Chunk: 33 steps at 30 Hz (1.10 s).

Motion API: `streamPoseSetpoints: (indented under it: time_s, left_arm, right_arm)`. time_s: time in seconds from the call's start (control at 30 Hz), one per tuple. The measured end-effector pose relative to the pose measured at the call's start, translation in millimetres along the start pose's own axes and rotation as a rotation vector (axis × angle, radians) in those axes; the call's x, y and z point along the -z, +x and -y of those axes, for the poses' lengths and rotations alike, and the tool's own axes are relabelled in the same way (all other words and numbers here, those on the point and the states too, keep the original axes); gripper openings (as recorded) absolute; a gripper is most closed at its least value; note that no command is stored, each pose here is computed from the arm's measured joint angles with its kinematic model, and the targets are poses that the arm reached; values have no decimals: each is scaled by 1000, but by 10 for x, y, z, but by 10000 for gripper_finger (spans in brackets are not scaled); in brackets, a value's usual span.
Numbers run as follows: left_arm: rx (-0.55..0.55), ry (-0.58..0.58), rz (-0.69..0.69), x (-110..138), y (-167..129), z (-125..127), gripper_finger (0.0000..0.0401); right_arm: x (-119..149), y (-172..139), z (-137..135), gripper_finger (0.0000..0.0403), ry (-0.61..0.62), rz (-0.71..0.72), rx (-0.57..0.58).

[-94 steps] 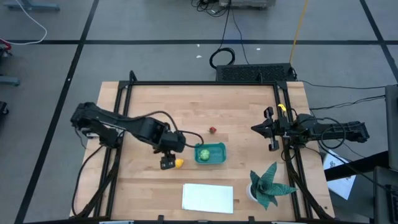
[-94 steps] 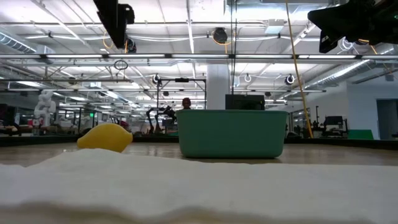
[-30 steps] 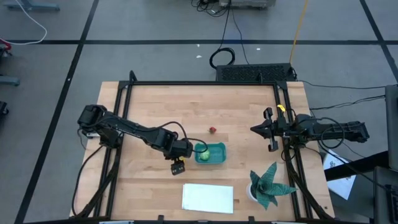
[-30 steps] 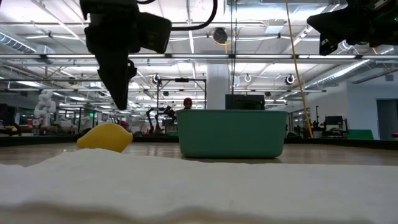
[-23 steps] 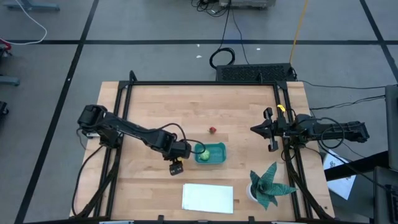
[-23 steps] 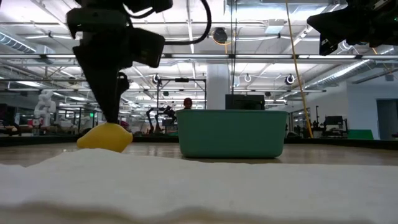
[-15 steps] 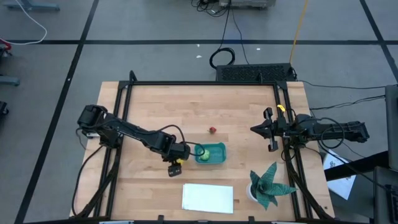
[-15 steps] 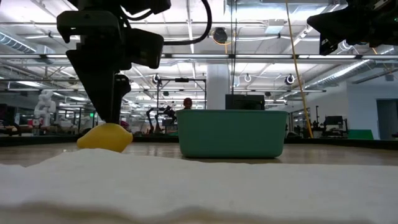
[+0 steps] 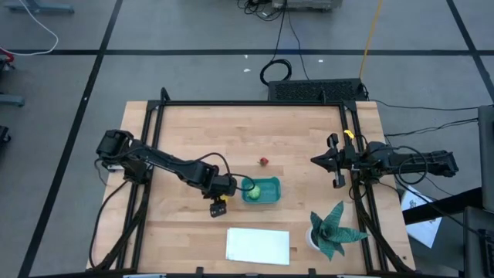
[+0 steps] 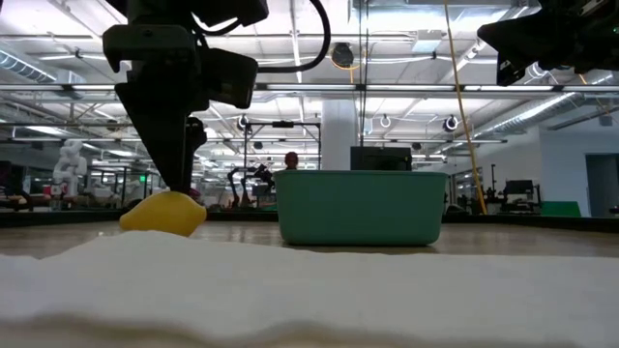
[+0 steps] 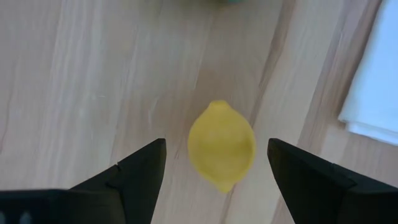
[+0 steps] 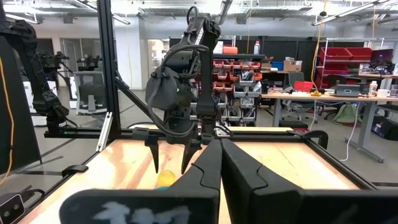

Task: Pick and placing Produce into tupperware
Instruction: Put the lemon into the bin

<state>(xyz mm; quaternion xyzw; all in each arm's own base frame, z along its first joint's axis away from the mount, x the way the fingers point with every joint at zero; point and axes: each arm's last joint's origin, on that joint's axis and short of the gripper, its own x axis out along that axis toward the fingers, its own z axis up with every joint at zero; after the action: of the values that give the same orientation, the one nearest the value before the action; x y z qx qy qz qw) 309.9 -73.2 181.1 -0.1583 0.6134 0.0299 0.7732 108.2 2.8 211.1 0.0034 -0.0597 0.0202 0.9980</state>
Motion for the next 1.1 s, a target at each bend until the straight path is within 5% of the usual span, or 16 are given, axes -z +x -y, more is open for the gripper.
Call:
streamPoseSetpoints:
  time_s: [1.1]
  left_arm:
    - [20,-95,18,121,208,-86,287]
  right_arm:
    - [0,0,0,0,0,0,0]
